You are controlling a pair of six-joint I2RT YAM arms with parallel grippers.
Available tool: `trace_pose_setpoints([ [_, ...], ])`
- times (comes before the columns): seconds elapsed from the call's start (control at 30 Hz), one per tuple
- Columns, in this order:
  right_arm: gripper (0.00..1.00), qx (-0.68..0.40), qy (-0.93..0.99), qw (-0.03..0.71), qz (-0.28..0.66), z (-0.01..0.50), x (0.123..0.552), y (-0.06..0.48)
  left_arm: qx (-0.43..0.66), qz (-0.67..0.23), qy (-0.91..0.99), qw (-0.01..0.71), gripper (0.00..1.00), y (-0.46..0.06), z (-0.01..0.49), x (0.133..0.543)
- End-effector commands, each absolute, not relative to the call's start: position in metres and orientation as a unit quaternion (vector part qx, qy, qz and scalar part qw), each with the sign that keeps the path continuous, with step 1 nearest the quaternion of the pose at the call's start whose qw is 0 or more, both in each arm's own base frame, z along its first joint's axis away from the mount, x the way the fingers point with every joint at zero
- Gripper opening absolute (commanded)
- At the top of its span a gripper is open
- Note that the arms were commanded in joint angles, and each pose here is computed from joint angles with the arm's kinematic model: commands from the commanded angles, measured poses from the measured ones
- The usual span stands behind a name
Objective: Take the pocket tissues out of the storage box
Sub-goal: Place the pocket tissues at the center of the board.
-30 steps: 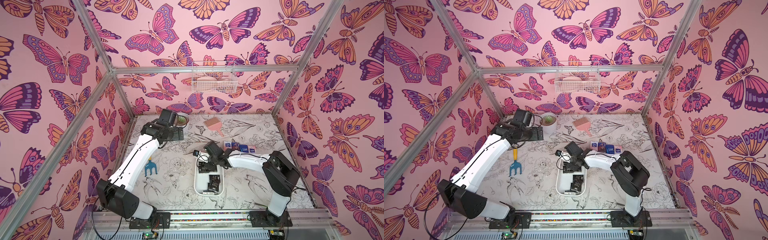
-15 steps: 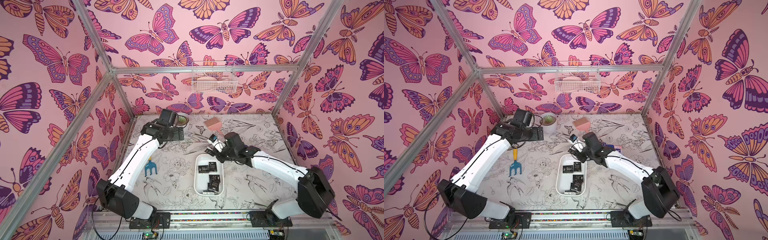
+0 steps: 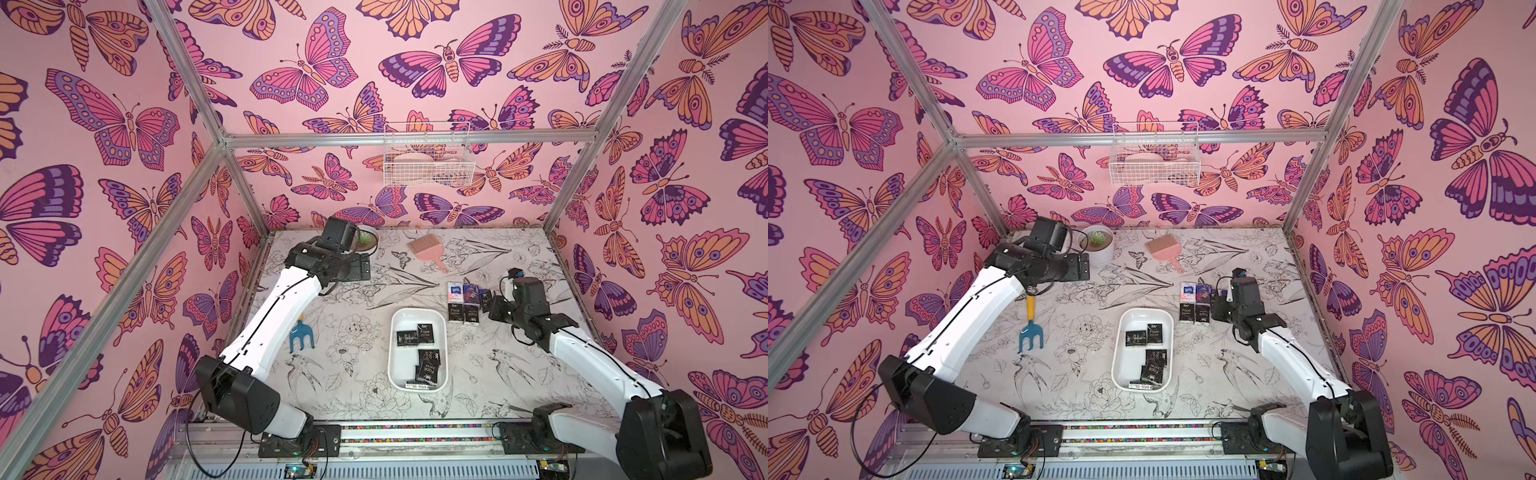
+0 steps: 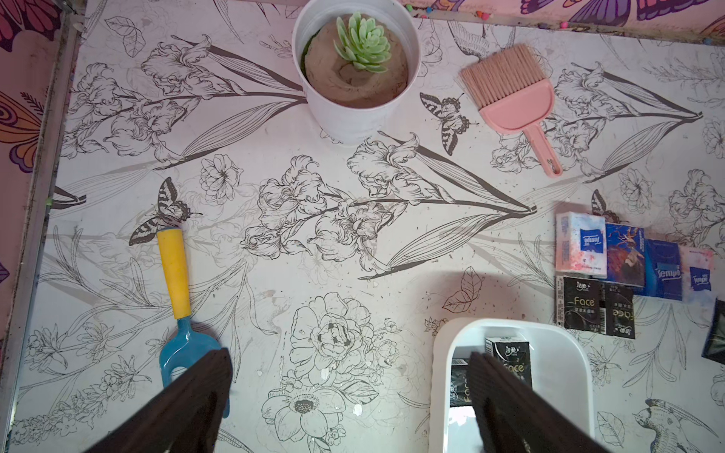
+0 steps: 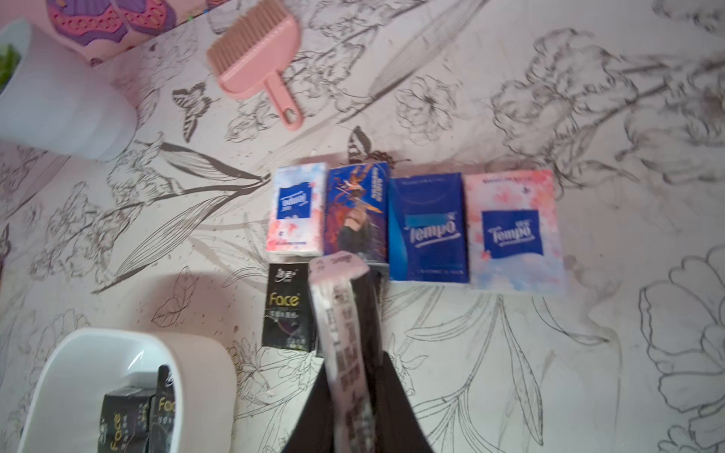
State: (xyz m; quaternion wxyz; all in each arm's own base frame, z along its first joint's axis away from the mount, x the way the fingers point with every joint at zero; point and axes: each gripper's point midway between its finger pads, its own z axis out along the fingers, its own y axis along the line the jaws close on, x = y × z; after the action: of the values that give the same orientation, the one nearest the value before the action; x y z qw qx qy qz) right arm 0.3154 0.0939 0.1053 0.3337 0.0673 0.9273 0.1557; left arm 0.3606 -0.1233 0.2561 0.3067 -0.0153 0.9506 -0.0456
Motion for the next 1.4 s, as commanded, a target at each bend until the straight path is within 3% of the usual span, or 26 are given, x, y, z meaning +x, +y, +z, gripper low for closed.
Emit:
trace_pose_setpoints([
  [0.0,0.16,0.120,0.938,0.276,0.174,0.079,0.299,0.086,-0.012,-0.042,0.951,0.306,1.00,-0.125,0.259,0.362],
  [0.53,0.17,0.165,0.942,0.202,0.212,0.026,0.297,0.081,-0.012,-0.040,0.951,0.307,1.00,-0.126,0.258,0.362],
  [0.8,0.35,0.166,0.953,0.205,0.146,0.029,0.291,0.058,-0.011,-0.042,0.951,0.307,1.00,-0.130,0.259,0.364],
  [1.27,0.39,0.146,0.966,0.184,0.110,0.022,0.299,0.051,-0.005,-0.041,0.950,0.309,1.00,-0.133,0.260,0.363],
  [1.37,0.43,0.140,0.968,0.171,0.117,0.017,0.300,0.055,-0.004,-0.040,0.951,0.308,1.00,-0.133,0.259,0.363],
])
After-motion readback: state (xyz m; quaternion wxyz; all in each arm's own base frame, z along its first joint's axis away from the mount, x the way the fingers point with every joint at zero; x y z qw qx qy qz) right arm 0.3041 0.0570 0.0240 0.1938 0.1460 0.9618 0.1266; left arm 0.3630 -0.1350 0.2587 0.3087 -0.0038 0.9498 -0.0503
